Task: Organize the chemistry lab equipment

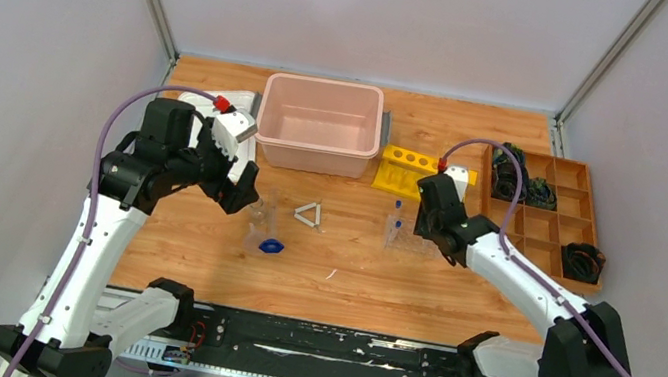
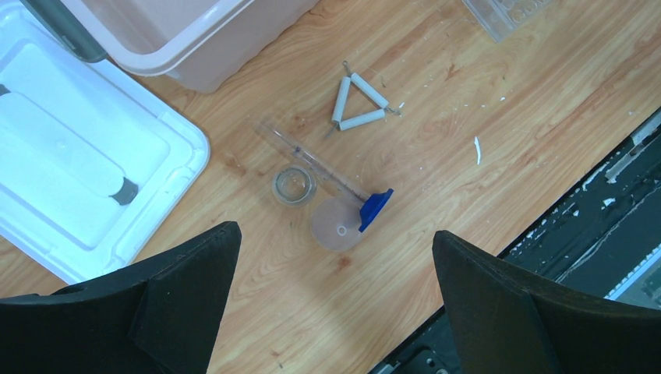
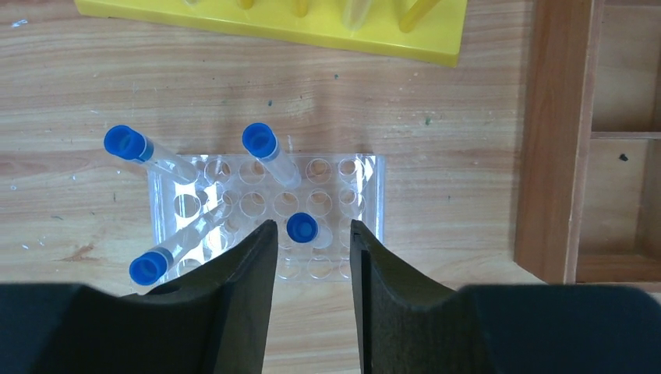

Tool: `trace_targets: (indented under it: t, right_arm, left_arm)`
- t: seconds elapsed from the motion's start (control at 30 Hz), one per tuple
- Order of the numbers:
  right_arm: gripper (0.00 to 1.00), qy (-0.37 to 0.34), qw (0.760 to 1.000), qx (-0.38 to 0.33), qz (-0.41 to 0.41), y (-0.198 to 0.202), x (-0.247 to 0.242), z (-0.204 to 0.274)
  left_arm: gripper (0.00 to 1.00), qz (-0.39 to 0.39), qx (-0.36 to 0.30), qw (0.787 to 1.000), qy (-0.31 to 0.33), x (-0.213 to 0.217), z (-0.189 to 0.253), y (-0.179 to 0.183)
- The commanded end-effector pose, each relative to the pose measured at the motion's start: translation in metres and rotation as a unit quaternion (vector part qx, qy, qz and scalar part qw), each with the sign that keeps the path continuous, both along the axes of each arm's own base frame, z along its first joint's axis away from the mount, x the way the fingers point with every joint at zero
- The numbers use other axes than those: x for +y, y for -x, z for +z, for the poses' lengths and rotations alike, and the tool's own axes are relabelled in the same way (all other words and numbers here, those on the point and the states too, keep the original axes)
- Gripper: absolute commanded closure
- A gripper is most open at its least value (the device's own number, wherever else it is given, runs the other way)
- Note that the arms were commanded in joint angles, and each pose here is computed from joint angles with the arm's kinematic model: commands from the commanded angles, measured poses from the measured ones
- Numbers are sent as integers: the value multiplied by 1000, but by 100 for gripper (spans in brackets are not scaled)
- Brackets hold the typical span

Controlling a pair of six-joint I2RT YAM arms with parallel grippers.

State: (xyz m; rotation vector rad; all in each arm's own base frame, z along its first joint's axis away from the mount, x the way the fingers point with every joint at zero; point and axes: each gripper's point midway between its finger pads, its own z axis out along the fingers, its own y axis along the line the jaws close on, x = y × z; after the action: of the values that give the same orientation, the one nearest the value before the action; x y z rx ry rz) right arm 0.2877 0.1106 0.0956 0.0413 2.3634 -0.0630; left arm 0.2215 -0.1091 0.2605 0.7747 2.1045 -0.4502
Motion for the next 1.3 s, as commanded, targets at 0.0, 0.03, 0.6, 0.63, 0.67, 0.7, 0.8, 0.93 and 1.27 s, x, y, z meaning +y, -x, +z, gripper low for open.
trace_targets:
  t: [0.0,0.03,0.6,0.63,0.67,0.7,0.8,0.93,1.27]
  right_arm:
    - [57,-14,1000,-14,-12,3,-6,19]
    - [57,-23,999,-21,-10,3,-4,26]
    - [58,-140,968,-14,210,15,197,75]
    - [57,-136,967,-6,217,13,208,66]
    - [56,-131,966,0,223,12,217,59]
    - [55,-119,967,10,224,10,225,43]
    - [55,-98,969,28,224,4,240,14]
    - [55,-84,972,37,218,-1,249,-15]
    - [56,-81,973,31,214,-2,262,-36]
  left_arm:
    - [0,0,-25,1000,3,0,15,-2]
    - [0,0,-26,1000,4,0,16,-1]
    - [0,17,-18,1000,-4,4,13,-7]
    - [0,19,-16,1000,-4,4,12,-7]
    - [0,20,-17,1000,-5,5,12,-7]
    - [0,22,-16,1000,-6,5,11,-8]
    - [0,25,-16,999,-11,7,9,-8]
    - [0,28,-17,999,-18,9,7,-9]
    - [0,24,-15,999,-15,8,8,-9]
